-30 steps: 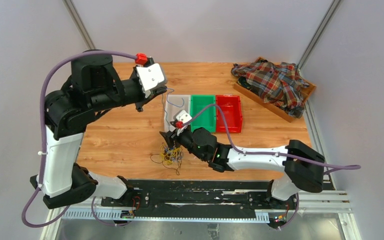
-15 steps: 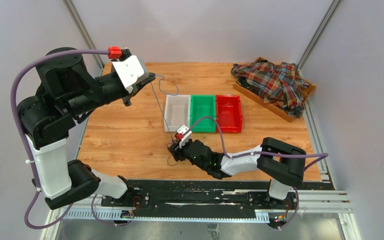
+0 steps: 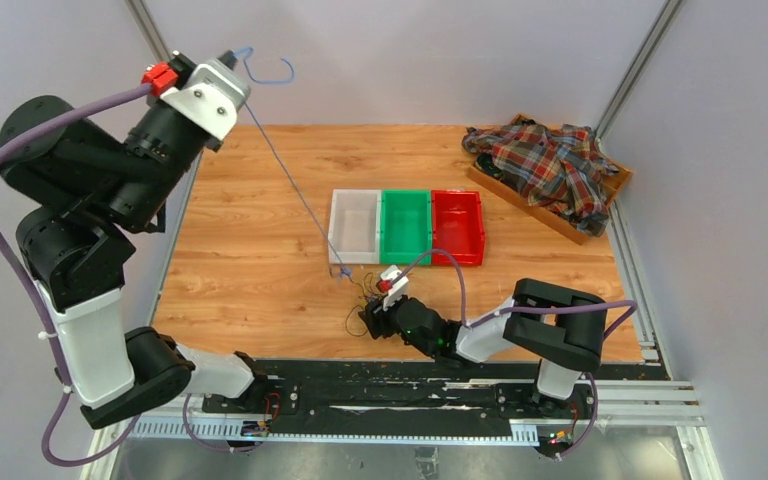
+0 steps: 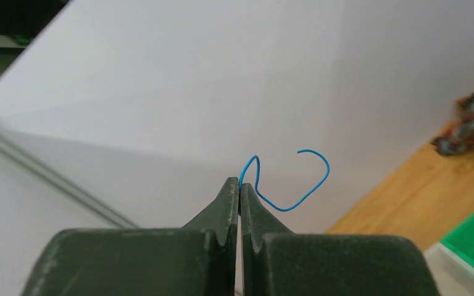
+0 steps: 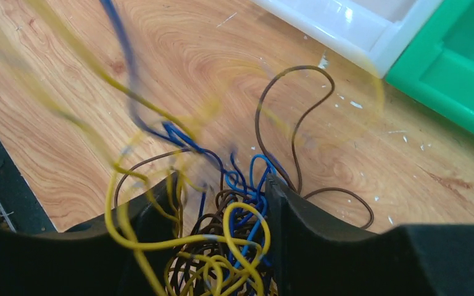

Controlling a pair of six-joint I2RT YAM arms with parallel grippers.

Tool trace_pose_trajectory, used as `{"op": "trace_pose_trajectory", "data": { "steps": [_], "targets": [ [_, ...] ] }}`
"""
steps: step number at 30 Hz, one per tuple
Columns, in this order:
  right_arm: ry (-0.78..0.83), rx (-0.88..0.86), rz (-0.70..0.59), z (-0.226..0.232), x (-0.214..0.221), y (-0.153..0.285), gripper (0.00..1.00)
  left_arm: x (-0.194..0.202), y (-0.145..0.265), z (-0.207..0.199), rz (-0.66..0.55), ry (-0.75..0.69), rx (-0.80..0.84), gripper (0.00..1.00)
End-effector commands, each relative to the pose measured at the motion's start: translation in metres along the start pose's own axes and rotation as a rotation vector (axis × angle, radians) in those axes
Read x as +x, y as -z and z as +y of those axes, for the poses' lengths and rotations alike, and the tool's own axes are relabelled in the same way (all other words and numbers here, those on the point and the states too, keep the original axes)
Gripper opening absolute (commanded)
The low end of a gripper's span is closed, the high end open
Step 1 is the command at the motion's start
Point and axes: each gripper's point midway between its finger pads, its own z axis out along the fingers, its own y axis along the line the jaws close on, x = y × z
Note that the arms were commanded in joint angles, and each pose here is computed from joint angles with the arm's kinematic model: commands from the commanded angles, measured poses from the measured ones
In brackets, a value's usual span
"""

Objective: Untangle the cables

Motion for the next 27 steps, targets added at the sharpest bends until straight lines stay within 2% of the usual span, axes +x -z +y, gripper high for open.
{"op": "trace_pose_trajectory", "data": {
  "steps": [1,7,8,14,18,27],
  "targets": [
    [-0.003,0.077,0.082,-0.024,0.035,0.011,0.53,-0.041,0.029,0.091,-0.12,-0.059,-0.387,0.0],
    [-0.007,0.1,0.083,-0.031,0.039,0.018,0.51,-0.037,0.033,0.1,-0.118,-0.083,-0.482,0.0],
    [-0.008,0.101,0.082,-0.032,0.038,0.019,0.51,-0.034,0.031,0.095,-0.113,-0.085,-0.458,0.0],
    [0.001,0.098,0.043,-0.031,0.015,0.027,0.51,0.008,0.01,0.041,0.006,-0.099,-0.267,0.0],
    [0.003,0.081,-0.008,-0.027,-0.015,0.036,0.57,0.034,0.006,0.008,0.054,-0.087,-0.173,0.01],
    [0.02,0.014,-0.062,-0.018,-0.058,0.061,0.65,0.085,-0.016,-0.076,0.144,0.042,0.049,0.0]
  ]
}}
